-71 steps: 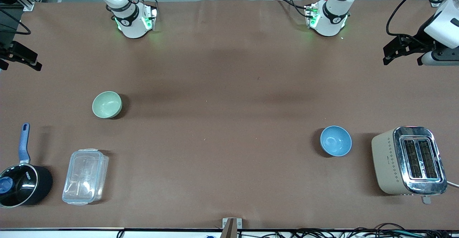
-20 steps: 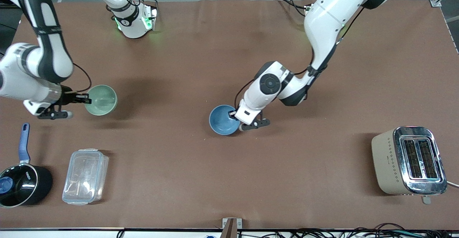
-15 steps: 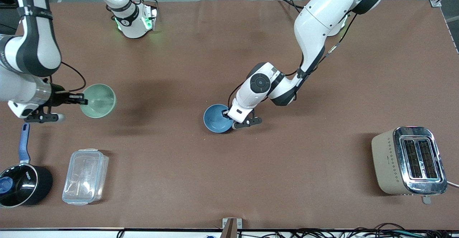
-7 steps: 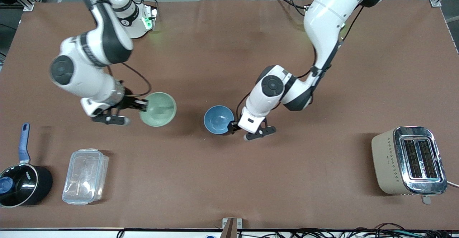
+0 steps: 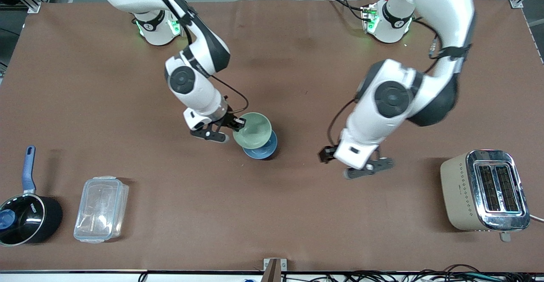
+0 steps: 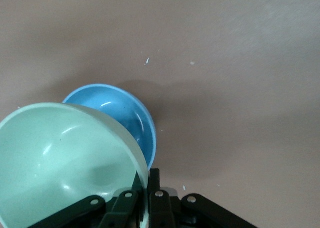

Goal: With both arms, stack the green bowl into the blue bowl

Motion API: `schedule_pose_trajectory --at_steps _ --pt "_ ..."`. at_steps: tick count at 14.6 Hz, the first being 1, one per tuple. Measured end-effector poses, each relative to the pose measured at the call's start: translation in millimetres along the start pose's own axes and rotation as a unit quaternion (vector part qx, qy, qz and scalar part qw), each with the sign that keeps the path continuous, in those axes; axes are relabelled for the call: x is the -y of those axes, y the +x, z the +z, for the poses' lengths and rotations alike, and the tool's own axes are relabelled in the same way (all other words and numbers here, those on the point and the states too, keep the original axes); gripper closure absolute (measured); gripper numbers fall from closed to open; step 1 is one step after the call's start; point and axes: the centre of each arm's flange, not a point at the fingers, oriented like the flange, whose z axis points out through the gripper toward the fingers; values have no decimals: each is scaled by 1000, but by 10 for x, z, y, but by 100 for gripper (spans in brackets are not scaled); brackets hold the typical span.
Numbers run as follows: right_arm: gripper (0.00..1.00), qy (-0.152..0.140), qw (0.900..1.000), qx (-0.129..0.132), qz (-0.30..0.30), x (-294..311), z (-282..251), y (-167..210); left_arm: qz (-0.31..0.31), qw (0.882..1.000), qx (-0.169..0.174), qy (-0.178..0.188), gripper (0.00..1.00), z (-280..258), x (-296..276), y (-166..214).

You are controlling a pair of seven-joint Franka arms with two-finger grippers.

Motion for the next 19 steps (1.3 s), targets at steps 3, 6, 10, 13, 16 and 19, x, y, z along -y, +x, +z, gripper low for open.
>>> schedule_pose_trajectory --at_steps 3,6,10,13,16,19 --pt "94 -5 1000 0 -2 103 150 -49 27 999 -4 39 0 -360 771 340" --pt "95 -7 1000 0 -8 152 226 -96 45 998 -19 46 0 -796 1169 425" --pt "95 -6 1000 -2 -9 146 331 -90 57 996 -22 60 0 -1481 1403 193" --pt "95 -4 1000 -3 -6 146 385 -46 71 995 -14 72 0 -1895 1584 -21" --pt "95 -3 1000 -2 -3 160 441 0 90 994 -6 55 0 -2158 1777 -127" --pt "92 -4 1000 -2 1 129 469 51 104 994 8 39 0 -2255 2083 -174"
